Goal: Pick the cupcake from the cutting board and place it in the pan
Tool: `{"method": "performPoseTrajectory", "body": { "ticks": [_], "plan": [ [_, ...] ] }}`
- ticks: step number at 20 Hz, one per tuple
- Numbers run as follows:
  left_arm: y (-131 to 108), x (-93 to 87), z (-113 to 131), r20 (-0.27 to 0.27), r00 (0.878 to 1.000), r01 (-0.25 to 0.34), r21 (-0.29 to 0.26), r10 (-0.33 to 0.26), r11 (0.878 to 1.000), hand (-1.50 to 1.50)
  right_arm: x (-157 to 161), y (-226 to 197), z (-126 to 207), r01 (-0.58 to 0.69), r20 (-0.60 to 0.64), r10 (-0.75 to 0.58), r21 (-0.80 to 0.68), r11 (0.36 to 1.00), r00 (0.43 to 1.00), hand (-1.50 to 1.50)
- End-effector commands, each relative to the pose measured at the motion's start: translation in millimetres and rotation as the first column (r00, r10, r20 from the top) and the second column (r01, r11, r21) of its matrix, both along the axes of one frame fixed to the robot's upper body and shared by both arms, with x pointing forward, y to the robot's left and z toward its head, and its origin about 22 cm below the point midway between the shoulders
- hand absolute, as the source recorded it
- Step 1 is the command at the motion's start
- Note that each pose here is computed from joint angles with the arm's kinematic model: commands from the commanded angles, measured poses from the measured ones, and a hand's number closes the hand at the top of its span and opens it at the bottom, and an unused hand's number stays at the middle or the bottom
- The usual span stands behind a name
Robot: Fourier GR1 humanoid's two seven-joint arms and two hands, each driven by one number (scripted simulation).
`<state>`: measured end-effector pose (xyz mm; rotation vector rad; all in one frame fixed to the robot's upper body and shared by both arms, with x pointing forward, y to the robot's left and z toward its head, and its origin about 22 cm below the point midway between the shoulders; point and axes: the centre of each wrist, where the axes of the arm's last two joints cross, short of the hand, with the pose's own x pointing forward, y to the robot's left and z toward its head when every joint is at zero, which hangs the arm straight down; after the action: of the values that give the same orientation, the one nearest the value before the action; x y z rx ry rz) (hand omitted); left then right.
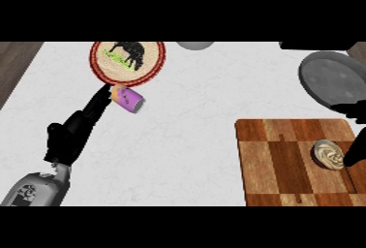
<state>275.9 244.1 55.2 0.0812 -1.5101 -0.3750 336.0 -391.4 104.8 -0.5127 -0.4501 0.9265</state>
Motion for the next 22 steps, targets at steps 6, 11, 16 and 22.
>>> {"method": "performPoseTrajectory", "body": {
  "ticks": [6, 11, 16, 22],
  "plan": [
    [11, -13.8, 10, -0.001, 1.000, -0.012, -0.010, 0.012, 1.000, 0.00, 17, 53, -9, -0.037, -0.131, 0.027, -0.081, 0.996, 0.991, -1.50],
    [-3, -4.6, 9, -0.018, 0.999, -0.042, 0.007, 0.042, 0.999, 0.00, 7, 37, -12, -0.054, -0.148, 0.032, -0.145, 0.988, 0.988, -1.50],
    [-2, 5.6, 5, -0.019, 0.999, -0.031, -0.016, 0.030, 0.999, 0.00, 1, 38, -1, -0.065, -0.157, 0.043, -0.140, 0.988, 0.987, -1.50],
    [12, -3.6, 16, -0.006, 1.000, -0.015, -0.011, 0.015, 1.000, 0.00, -12, 52, -56, -0.032, -0.131, 0.011, -0.157, 0.987, 0.991, -1.50]
  ]
}}
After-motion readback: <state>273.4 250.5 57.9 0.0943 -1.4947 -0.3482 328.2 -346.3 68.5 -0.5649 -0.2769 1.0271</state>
